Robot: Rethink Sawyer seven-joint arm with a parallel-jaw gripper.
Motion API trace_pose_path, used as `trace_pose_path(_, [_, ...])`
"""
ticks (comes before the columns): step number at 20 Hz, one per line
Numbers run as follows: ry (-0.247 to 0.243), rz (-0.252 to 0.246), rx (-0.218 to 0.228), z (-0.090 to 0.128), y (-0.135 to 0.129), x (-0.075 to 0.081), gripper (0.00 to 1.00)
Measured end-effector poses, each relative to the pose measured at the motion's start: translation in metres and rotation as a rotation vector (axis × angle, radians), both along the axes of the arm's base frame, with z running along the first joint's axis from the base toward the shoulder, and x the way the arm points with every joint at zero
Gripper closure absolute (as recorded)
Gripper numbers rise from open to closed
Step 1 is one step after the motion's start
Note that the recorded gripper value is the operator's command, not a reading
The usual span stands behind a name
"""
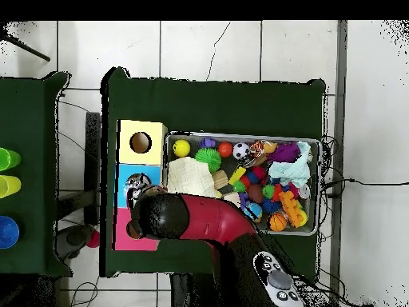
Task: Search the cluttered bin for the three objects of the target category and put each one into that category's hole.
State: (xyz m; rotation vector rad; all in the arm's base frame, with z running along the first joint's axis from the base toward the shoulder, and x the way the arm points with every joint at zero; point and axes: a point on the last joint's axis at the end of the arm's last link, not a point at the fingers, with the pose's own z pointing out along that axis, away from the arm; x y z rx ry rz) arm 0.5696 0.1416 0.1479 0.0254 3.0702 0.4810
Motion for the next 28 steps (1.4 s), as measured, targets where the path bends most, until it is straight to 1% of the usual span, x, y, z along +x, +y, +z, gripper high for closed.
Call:
trace_pose_path(8, [-0.044, -0.019, -0.003, -0.002, 0.003, 0.007, 1.0])
trace_pose_path(15, [-0.07, -0.058, 0.003, -0.005, 0.004, 0.015, 1.0])
trace_pose_path(20, [-0.075, -0.059, 0.004, -0.008, 0.008, 0.015, 1.0])
trace_pose_path(28, [-0.06, -0.038, 0.009, -0.017, 0.022, 0.009, 1.0])
